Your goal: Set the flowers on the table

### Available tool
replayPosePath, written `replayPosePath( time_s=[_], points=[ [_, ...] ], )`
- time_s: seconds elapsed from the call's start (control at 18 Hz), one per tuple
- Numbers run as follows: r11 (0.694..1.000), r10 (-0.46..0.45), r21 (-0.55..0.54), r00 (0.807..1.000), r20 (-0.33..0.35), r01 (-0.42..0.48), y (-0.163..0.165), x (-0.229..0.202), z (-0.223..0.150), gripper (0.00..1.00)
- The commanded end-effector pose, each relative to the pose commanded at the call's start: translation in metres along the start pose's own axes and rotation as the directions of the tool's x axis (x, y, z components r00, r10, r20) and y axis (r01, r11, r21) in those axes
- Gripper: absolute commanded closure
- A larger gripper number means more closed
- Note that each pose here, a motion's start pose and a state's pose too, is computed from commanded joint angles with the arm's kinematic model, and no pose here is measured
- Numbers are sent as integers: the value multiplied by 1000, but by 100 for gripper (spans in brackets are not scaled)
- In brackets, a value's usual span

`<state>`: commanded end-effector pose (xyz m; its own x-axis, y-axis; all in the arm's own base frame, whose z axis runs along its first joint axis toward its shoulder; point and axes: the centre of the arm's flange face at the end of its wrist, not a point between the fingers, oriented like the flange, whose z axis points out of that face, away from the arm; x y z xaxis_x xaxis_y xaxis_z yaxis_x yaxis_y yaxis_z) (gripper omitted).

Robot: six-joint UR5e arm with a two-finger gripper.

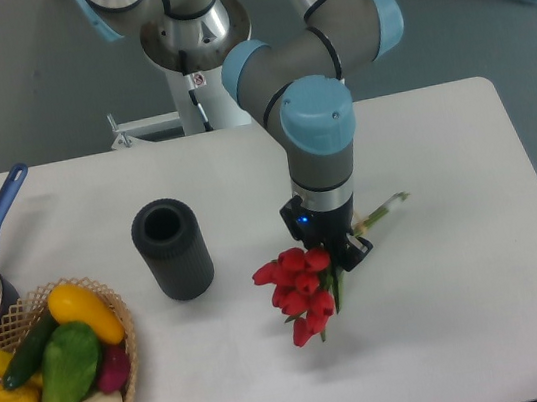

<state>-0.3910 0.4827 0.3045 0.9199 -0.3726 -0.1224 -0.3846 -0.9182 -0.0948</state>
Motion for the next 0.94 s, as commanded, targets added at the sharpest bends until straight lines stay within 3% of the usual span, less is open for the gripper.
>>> replayPosePath(
  time_s=[0.44,0.94],
  points=[
    [999,-24,31,995,99,21,6,-16,-13,0],
    [1000,-21,25,995,99,18,12,-17,-12,0]
  ],
)
